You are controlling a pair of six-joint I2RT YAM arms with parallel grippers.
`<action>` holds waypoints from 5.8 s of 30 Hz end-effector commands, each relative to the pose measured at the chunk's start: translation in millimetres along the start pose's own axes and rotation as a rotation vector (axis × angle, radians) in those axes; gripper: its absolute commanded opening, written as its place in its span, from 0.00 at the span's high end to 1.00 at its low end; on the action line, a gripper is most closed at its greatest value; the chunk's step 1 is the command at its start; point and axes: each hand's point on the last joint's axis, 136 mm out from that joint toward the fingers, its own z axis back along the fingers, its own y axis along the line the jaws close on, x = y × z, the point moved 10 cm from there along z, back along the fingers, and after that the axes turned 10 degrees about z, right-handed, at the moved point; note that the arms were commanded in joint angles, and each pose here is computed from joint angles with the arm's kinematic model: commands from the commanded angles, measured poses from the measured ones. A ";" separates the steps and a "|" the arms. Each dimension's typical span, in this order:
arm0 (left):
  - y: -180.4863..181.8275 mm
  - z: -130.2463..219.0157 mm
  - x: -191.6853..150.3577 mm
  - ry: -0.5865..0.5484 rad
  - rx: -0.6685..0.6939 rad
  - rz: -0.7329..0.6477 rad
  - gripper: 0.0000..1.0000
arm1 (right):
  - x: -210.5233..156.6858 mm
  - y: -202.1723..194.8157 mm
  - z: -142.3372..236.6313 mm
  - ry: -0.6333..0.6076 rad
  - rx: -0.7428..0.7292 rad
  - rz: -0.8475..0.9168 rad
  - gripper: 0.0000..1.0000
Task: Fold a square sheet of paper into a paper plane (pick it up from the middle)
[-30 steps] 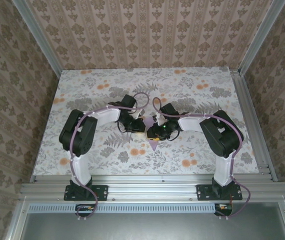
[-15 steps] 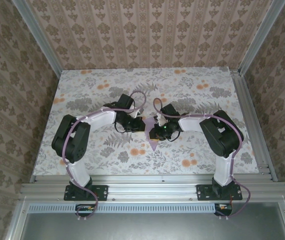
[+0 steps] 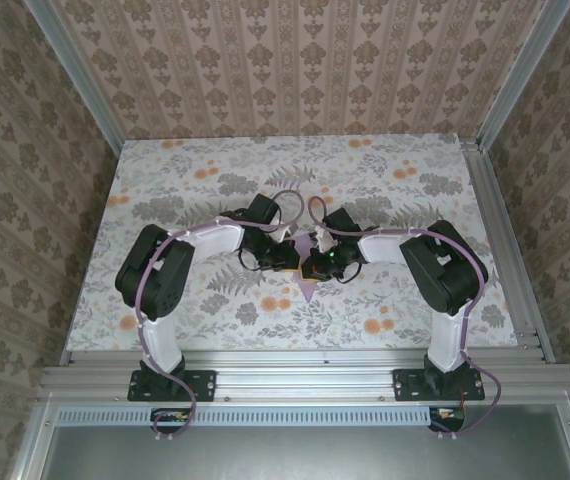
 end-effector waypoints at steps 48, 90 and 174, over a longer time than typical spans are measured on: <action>59.4 -47.8 -8.8 0.102 0.365 0.014 0.96 | -19.0 -8.8 14.6 -0.015 -0.047 -0.030 0.97; 63.9 -49.3 -7.8 0.129 0.407 -0.017 0.96 | -29.4 14.2 11.0 -0.039 0.052 -0.033 0.96; 64.7 -48.4 -9.5 0.161 0.413 -0.040 0.98 | -8.7 -60.8 34.6 -0.138 -0.202 -0.193 0.96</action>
